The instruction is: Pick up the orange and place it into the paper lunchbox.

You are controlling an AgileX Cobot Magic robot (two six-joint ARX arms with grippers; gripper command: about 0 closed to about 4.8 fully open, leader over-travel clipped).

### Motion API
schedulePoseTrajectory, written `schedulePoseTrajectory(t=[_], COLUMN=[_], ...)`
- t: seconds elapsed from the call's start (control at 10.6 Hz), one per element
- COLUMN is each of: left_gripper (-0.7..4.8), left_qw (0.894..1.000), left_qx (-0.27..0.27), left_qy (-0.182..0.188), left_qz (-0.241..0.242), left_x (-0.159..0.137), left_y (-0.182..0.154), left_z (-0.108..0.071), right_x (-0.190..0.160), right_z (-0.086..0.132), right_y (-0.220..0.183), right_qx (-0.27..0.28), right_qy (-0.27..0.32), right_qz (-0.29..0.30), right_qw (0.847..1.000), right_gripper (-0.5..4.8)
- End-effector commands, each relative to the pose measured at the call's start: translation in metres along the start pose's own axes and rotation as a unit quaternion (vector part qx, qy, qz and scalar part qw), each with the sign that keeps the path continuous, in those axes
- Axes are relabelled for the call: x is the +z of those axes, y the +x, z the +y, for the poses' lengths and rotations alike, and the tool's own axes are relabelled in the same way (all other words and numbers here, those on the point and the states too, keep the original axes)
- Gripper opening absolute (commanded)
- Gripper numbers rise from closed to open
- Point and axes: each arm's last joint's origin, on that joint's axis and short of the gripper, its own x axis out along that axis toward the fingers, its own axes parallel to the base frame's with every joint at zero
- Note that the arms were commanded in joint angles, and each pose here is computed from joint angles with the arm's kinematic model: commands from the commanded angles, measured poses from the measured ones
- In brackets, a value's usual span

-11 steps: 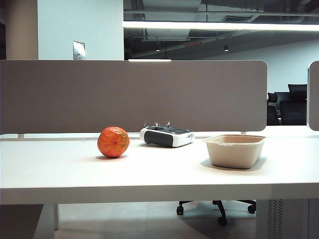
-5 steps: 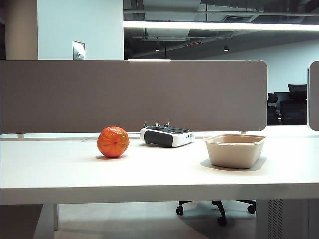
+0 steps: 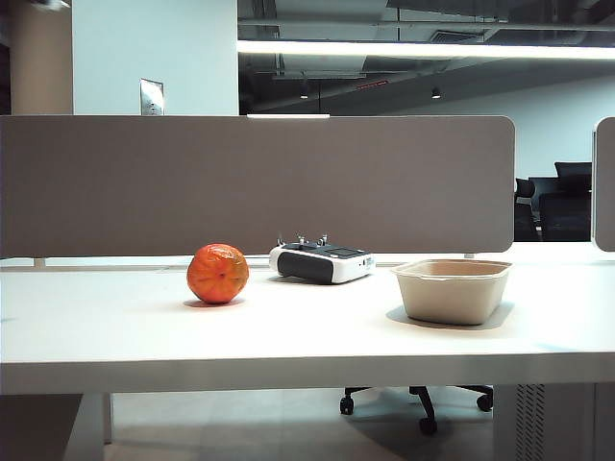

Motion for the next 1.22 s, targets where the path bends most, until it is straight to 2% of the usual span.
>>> schedulePoseTrajectory(t=[0.09, 0.28, 0.38, 0.47, 0.56, 0.66, 0.75, 1.13, 1.22], left_gripper=[-0.05, -0.05, -0.05, 0.25, 4.79, 4.79, 4.79, 4.79, 4.79], left_qw=[1.0, 0.996, 0.994, 0.994, 0.993, 0.989, 0.986, 0.986, 0.985], left_qx=[-0.03, -0.087, -0.094, -0.094, -0.115, -0.13, -0.148, -0.151, -0.151], left_qy=[0.002, -0.001, -0.003, -0.003, 0.006, 0.045, 0.052, 0.04, 0.041], left_qz=[0.004, 0.035, 0.05, 0.047, 0.04, 0.052, 0.056, 0.066, 0.071], left_x=[0.007, -0.003, -0.011, -0.014, -0.02, -0.03, -0.036, -0.05, -0.05], left_y=[0.013, 0.039, 0.051, 0.059, 0.075, 0.086, 0.093, 0.128, 0.151], left_z=[-0.009, -0.015, -0.015, -0.015, -0.016, -0.017, -0.018, -0.018, -0.019], right_x=[-0.002, -0.018, -0.02, -0.02, -0.019, -0.017, -0.017, -0.017, -0.017], right_z=[0.015, 0.035, 0.04, 0.041, 0.041, 0.041, 0.041, 0.041, 0.042], right_y=[0.008, 0.019, 0.019, 0.018, 0.019, 0.019, 0.019, 0.019, 0.019], right_qx=[0.022, 0.015, 0.022, 0.028, 0.026, 0.027, 0.028, 0.028, 0.032], right_qy=[-0.007, -0.024, -0.028, -0.03, -0.03, -0.03, -0.03, -0.03, -0.029], right_qz=[0.022, 0.092, 0.1, 0.1, 0.097, 0.089, 0.086, 0.087, 0.087], right_qw=[0.999, 0.995, 0.994, 0.994, 0.994, 0.995, 0.995, 0.995, 0.995], right_gripper=[-0.05, -0.05, -0.05, -0.05, -0.05, -0.05, -0.05, -0.05, -0.05])
